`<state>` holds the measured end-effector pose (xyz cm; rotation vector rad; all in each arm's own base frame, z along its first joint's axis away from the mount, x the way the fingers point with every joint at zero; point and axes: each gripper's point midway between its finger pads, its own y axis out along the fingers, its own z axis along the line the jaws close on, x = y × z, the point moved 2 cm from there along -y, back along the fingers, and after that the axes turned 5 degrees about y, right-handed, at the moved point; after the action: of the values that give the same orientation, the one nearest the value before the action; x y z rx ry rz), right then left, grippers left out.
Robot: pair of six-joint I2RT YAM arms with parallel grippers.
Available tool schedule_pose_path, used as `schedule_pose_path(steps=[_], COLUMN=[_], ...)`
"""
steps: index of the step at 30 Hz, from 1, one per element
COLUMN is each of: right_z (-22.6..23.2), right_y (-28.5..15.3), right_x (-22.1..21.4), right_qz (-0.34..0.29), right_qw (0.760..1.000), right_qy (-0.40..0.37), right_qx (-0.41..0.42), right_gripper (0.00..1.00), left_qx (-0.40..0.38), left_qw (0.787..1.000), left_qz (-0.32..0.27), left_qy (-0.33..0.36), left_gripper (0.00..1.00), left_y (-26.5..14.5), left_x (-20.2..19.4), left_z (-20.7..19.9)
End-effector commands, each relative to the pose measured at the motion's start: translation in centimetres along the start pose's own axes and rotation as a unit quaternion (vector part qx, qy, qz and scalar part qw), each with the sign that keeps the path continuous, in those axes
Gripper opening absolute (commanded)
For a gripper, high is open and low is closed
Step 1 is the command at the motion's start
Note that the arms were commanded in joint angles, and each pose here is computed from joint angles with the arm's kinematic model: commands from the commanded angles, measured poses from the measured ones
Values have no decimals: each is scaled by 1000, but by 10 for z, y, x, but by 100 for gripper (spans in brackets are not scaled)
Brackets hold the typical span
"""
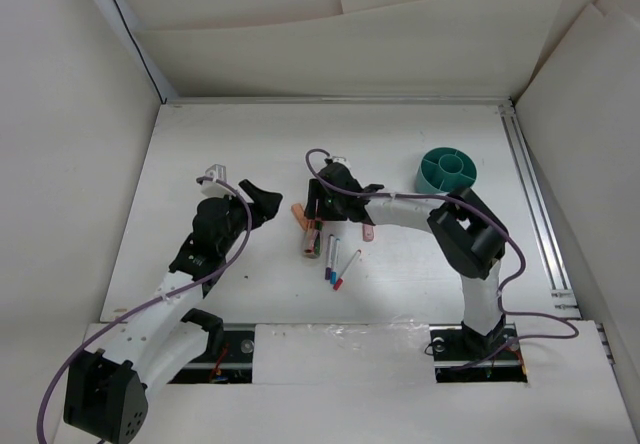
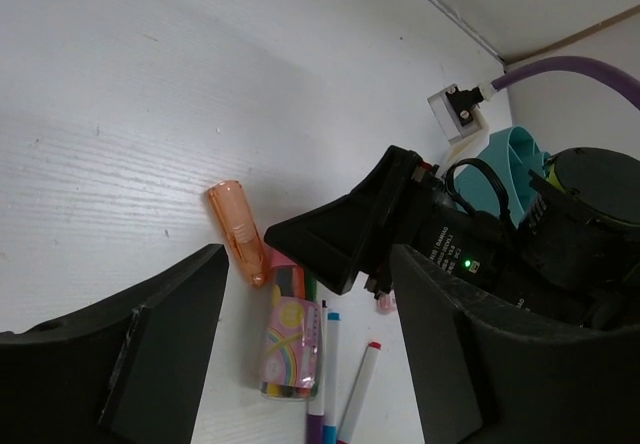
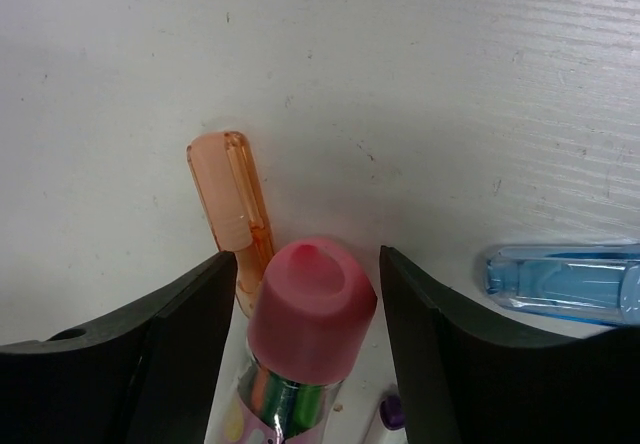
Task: Sort the stationery into containers
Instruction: Pick up the stationery from the center of the board.
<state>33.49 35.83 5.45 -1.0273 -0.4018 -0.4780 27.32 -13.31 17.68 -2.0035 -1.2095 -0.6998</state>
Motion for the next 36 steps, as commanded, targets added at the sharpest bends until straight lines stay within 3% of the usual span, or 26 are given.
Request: schedule_pose_path(steps=[1, 3, 7, 10, 24, 29, 36], right_z=[-4, -6, -6, -3, -12, -12, 4], right_y=[2, 0, -5, -8, -6, -6, -30], right_x=[0, -3, -2, 0, 0, 4, 17], right_qz=[-3, -1, -3, -6, -9, -11, -24], right_qw=[1000, 1000, 1000, 1000, 999, 999, 998], right_qy=[10, 14, 14, 19, 32, 36, 38], right_qx=[2, 0, 2, 5, -5, 0, 31], right_gripper=[65, 65, 76, 76, 50, 31, 24], left_qx=[-17, -17, -17, -20, -20, -16, -12], left_qw=[1000, 1000, 1000, 1000, 1000, 1000, 1000], left_qz=[-12, -12, -12, -8, -8, -3, -13], left_qy=[2, 2, 2, 2, -2, -2, -7], left_gripper=[62, 62, 62, 62, 62, 62, 62], left_y=[1, 1, 1, 3, 3, 3, 2], left_x=[4, 4, 2, 1, -3, -5, -1], left_z=[-5, -5, -4, -4, -2, 0, 0])
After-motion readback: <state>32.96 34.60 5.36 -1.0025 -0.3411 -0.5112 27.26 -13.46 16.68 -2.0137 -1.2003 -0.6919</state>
